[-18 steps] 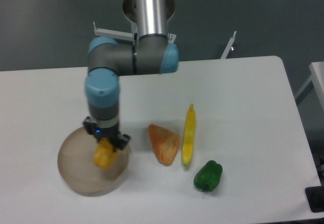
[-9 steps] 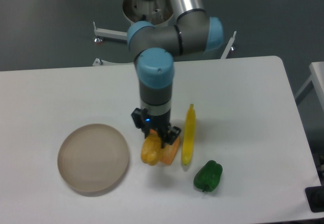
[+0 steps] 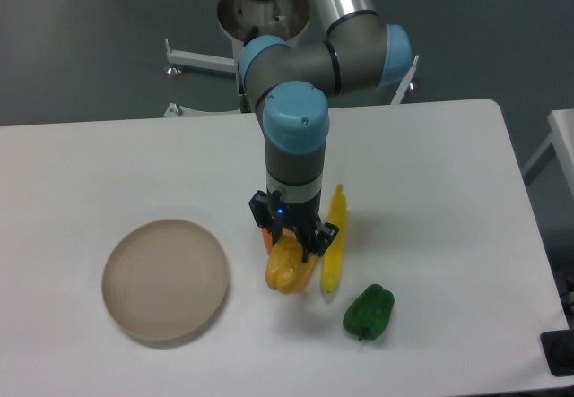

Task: Pick up the yellow pepper from the plate
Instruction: 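Lift the yellow pepper off the plate and carry it toward the orange wedge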

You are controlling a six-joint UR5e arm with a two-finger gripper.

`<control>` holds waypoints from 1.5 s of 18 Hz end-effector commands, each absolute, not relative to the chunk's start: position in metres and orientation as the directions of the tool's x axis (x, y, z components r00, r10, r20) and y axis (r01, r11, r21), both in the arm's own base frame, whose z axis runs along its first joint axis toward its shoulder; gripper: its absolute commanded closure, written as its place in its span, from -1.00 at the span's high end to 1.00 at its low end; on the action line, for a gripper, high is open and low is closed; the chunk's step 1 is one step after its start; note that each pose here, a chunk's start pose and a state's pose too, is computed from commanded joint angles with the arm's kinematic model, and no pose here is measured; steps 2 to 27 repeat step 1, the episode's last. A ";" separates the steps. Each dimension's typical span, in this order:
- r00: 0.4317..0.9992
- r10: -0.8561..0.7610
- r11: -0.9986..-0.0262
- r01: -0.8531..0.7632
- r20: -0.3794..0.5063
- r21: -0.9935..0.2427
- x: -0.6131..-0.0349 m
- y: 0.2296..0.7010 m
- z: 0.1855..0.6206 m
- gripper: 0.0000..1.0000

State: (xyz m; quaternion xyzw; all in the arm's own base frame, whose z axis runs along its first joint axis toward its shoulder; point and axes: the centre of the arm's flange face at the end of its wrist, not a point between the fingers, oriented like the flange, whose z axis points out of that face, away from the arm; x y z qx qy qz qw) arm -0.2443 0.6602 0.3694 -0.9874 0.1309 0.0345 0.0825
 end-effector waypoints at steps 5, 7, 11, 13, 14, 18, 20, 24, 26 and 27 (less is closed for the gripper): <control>0.963 -0.253 -0.952 -0.264 -0.090 -0.154 -0.244 0.660 0.369 -0.06; 0.963 -0.253 -0.952 -0.264 -0.090 -0.154 -0.244 0.660 0.369 -0.06; 0.963 -0.253 -0.952 -0.264 -0.090 -0.154 -0.244 0.660 0.369 -0.06; 0.963 -0.253 -0.952 -0.264 -0.090 -0.154 -0.244 0.660 0.369 -0.06; 0.963 -0.253 -0.952 -0.264 -0.090 -0.154 -0.244 0.660 0.369 -0.06; 0.963 -0.253 -0.952 -0.264 -0.090 -0.154 -0.244 0.660 0.369 -0.06; 0.963 -0.253 -0.952 -0.264 -0.090 -0.154 -0.244 0.660 0.369 -0.06; 0.963 -0.253 -0.952 -0.264 -0.090 -0.154 -0.244 0.660 0.369 -0.06; 0.963 -0.253 -0.952 -0.264 -0.090 -0.154 -0.244 0.660 0.369 -0.06; 0.963 -0.253 -0.952 -0.264 -0.090 -0.154 -0.244 0.660 0.369 -0.06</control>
